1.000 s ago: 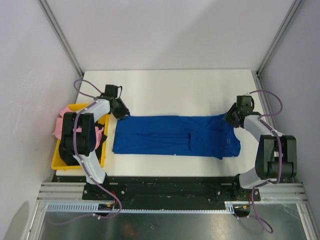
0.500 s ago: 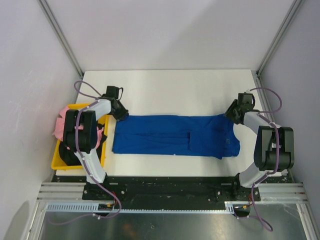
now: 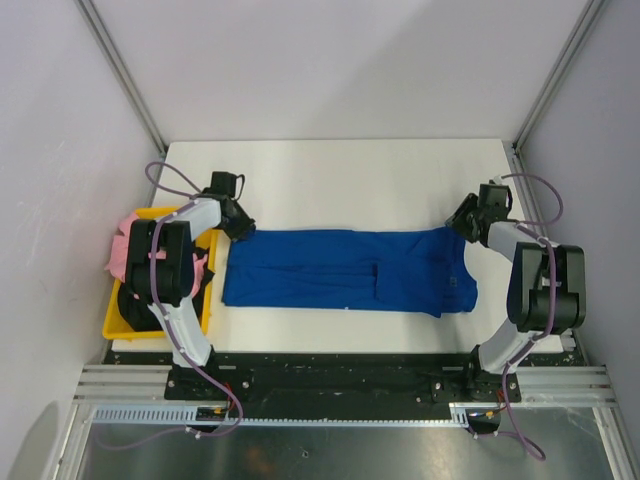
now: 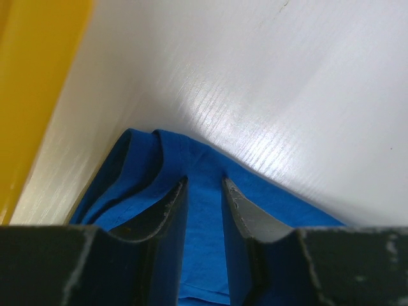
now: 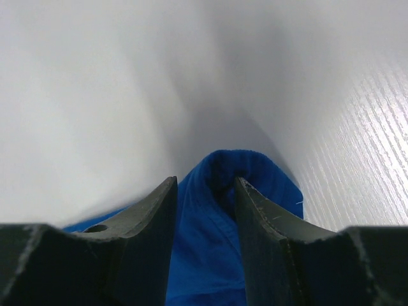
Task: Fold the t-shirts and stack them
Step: Fold the other side of the tshirt into a rectangle
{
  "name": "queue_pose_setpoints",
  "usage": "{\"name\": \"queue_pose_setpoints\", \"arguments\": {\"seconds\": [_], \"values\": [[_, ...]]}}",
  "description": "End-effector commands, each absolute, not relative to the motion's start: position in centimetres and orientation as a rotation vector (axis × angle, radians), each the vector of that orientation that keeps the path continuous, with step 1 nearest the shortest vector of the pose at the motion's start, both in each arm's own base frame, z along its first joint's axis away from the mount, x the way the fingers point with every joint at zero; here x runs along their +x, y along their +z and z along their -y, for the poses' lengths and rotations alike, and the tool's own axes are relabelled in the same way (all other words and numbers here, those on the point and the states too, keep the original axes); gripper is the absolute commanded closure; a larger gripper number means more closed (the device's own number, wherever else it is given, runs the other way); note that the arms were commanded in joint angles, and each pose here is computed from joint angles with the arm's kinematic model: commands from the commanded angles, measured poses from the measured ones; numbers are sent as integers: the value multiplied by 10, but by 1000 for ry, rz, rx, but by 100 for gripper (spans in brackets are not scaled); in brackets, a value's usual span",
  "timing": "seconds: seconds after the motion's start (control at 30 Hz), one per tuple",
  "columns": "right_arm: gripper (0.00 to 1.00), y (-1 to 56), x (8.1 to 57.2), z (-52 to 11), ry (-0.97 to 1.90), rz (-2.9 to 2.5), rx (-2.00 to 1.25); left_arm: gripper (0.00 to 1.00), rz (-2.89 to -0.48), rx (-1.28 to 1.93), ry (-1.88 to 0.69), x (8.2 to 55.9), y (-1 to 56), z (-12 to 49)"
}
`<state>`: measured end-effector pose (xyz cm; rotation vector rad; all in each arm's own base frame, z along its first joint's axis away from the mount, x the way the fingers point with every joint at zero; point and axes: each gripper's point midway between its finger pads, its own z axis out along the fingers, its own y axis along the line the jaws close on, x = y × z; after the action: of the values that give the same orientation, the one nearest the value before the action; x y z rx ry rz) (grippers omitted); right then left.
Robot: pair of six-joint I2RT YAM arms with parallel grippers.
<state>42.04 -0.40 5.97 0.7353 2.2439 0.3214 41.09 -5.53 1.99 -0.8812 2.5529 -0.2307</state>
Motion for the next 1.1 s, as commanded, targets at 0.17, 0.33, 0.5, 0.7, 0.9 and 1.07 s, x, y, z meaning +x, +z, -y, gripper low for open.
{"name": "queue_pose_setpoints", "arguments": {"seconds": [0.17, 0.33, 0.5, 0.7, 0.9, 1.07], "values": [[71, 74, 446, 12, 346, -2166, 748, 67, -2547, -920, -131, 408, 11, 36], [92, 74, 442, 21, 297, -2178, 784, 67, -2540, -927, -118, 406, 12, 35], [100, 87, 442, 36, 217, -2145, 820, 67, -2525, -942, -94, 405, 13, 30], [100, 92, 443, 54, 128, -2127, 855, 67, -2520, -951, -90, 404, 14, 30], [100, 74, 439, 55, 108, -2172, 880, 67, -2529, -951, -104, 406, 12, 32], [72, 70, 437, 56, 93, -2198, 886, 62, -2534, -925, -141, 409, 16, 37]]}}
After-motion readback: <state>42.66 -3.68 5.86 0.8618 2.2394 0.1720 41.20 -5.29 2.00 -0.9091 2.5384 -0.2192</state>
